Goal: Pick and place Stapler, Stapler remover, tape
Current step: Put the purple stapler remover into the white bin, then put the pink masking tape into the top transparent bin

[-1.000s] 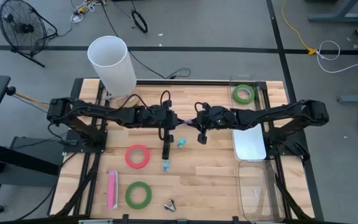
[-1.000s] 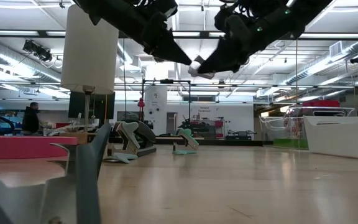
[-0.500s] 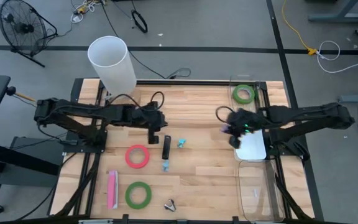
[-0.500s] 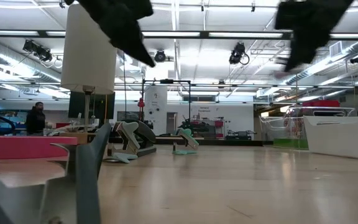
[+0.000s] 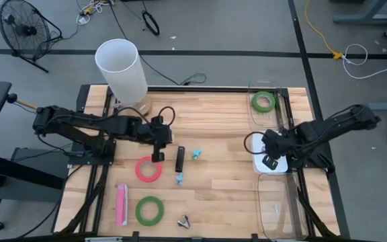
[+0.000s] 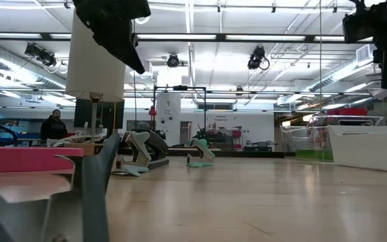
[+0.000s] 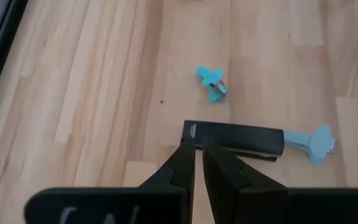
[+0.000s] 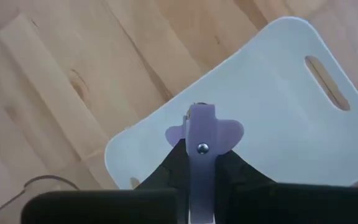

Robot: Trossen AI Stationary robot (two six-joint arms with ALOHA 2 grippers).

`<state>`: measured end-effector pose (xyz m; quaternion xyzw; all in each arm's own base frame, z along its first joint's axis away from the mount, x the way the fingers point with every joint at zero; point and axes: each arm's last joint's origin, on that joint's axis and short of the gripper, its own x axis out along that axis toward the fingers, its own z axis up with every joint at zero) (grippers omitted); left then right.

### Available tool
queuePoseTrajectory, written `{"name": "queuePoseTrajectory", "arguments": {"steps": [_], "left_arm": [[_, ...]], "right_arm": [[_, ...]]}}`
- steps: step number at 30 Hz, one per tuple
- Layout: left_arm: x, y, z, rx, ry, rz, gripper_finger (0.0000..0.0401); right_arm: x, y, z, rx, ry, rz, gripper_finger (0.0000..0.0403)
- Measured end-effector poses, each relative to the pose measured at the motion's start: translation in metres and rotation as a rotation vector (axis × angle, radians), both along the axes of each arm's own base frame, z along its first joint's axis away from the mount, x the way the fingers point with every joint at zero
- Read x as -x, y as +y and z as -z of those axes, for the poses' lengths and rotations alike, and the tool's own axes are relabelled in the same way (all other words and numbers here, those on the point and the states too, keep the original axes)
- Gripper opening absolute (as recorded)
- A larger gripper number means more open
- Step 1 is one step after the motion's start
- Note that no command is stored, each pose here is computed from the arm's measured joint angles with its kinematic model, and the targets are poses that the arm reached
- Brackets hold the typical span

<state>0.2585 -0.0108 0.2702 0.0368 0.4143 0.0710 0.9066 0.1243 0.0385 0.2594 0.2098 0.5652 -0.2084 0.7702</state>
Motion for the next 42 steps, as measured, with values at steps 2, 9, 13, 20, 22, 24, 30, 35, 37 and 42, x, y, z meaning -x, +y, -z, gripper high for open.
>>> {"name": "queuePoseTrajectory", "arguments": {"steps": [2,9,13,20,22,24,30,35,37,42], "left_arm": [[0.000,-0.001,0.000,0.000,-0.001,0.002,0.0034],[0.000,-0.001,0.000,0.009,0.003,-0.009,0.0034],[0.001,-0.001,0.001,0.018,0.008,-0.019,0.0034],[0.005,0.000,0.004,0.026,0.064,-0.036,0.0034],[0.006,0.000,0.005,0.030,0.073,-0.042,0.0034],[0.007,0.000,0.005,0.036,0.080,-0.047,0.0034],[0.014,-0.004,0.010,0.049,0.166,-0.053,0.0034],[0.023,-0.011,0.015,0.129,0.254,-0.099,0.0034],[0.027,-0.015,0.017,0.153,0.299,-0.102,0.0034],[0.036,-0.028,0.025,0.145,0.427,-0.099,0.0037]], "right_arm": [[0.000,0.002,0.000,0.002,0.002,0.003,0.0024],[0.007,0.002,0.002,0.051,0.052,0.049,0.0024],[0.009,0.001,0.002,0.089,0.053,0.072,0.0024],[0.009,0.000,0.002,0.111,0.044,0.103,0.0124],[0.010,0.000,0.002,0.124,0.047,0.104,0.0163],[0.010,-0.001,0.002,0.136,0.042,0.106,0.0195],[0.009,-0.002,0.001,0.179,0.012,0.131,0.0244],[0.007,-0.002,0.001,0.183,-0.007,0.134,0.0245],[0.006,-0.001,0.001,0.180,-0.016,0.133,0.0241],[0.002,0.000,0.000,0.183,-0.067,0.120,0.0230]]}}
